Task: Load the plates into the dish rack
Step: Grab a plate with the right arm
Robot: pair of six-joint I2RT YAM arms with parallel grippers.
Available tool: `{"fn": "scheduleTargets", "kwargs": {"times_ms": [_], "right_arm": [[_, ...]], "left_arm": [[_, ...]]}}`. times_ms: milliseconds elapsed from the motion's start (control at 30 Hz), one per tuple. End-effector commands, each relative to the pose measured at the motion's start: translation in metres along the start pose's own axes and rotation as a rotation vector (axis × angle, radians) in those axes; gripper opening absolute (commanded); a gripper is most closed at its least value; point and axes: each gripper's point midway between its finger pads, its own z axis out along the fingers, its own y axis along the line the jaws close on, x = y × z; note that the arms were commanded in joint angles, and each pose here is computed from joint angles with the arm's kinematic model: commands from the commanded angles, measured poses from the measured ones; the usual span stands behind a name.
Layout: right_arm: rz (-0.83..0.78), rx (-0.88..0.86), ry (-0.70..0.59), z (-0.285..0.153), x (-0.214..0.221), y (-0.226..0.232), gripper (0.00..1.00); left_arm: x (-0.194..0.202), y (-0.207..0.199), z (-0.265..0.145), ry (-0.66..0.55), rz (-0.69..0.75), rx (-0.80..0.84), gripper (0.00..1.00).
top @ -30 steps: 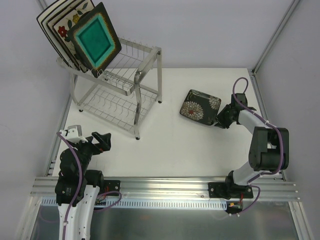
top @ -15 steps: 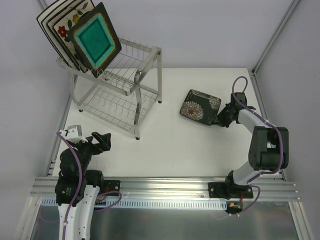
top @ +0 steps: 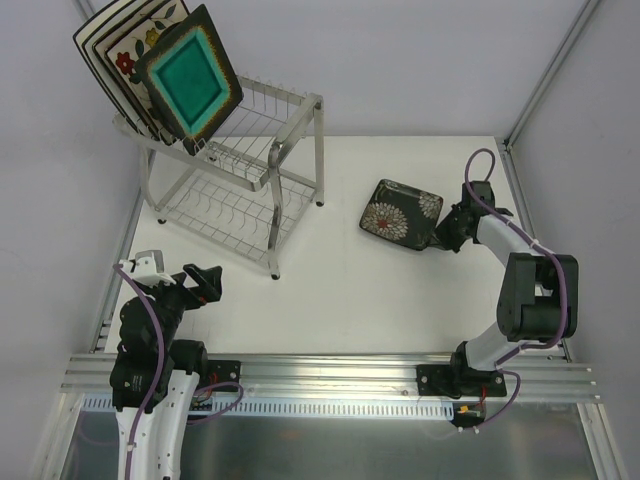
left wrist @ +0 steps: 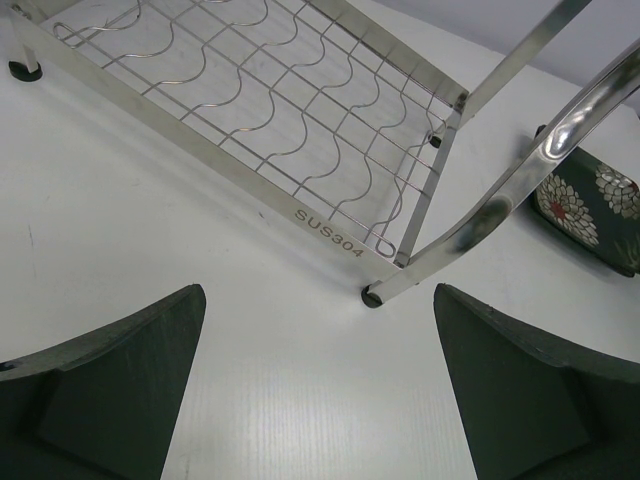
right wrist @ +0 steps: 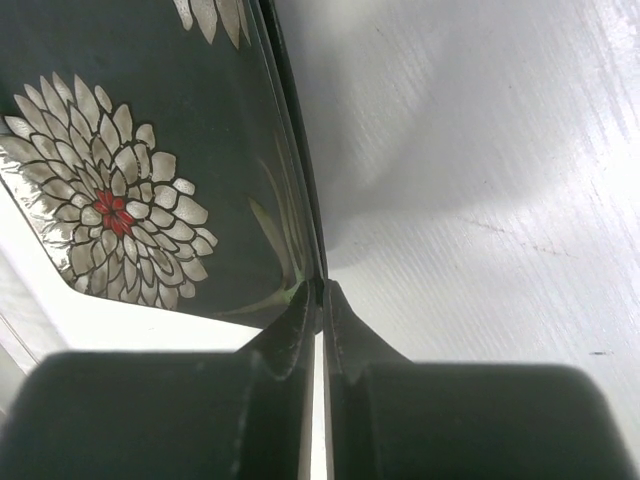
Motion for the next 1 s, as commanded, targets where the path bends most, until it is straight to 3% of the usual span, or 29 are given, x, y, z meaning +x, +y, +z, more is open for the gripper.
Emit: {"fn": "scheduleTargets", "kwargs": {"times_ms": [0, 300, 567, 967], "right_arm": [[-0.031, -0.031, -0.087, -0.029, -0.023, 0.019, 0.01], [-0.037, -0.021, -0.141, -0.062, -0.029, 0.017, 0.01], [-0.015, -0.004, -0.127, -0.063, -0.013, -0.002, 0.01], [0.015, -0.005, -0.115, -0.053, -0.002, -0.01, 0.13]], "left_arm": [[-0.02, -0.01, -0.018, -0.143, -0.003, 0.064, 0.99], [-0.02, -0.011, -0.018, -0.144, -0.003, 0.066, 0.99], [-0.02, -0.011, -0.018, -0.145, -0.001, 0.067, 0.99], [-0.02, -0.011, -0.018, -0.144, -0.001, 0.07, 0.99]]}}
